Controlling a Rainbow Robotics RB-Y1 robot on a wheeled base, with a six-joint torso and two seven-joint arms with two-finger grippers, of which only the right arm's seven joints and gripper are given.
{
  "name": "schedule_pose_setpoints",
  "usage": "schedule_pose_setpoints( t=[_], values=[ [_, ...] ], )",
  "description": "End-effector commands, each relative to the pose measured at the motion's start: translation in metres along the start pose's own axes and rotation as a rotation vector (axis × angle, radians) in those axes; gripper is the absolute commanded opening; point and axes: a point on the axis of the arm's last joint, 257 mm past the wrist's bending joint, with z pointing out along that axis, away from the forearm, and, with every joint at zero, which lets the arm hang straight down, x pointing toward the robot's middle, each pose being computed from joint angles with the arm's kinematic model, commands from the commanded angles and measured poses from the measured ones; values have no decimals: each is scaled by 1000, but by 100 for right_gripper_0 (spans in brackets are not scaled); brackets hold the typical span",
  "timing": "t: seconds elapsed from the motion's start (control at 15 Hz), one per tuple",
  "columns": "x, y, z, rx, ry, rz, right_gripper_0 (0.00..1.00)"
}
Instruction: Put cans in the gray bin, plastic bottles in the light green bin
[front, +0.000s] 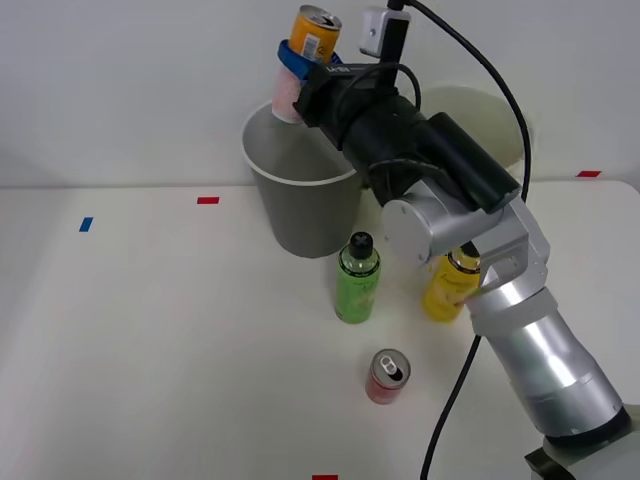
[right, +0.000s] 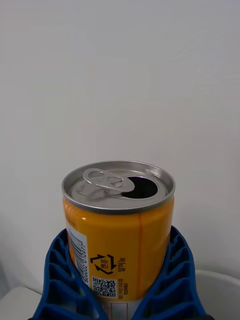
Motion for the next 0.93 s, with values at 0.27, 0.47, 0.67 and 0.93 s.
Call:
schedule_pose_setpoints(
  t=[0.27,0.47,0.67,0.93],
  values=[
    [9,-3,18,11,27,-43,0],
    [8,-7,17,15,29,-53,0],
    [4,-7,17,11,14,-34,9],
    [4,-9,16,12,14,-12,100]
  ],
)
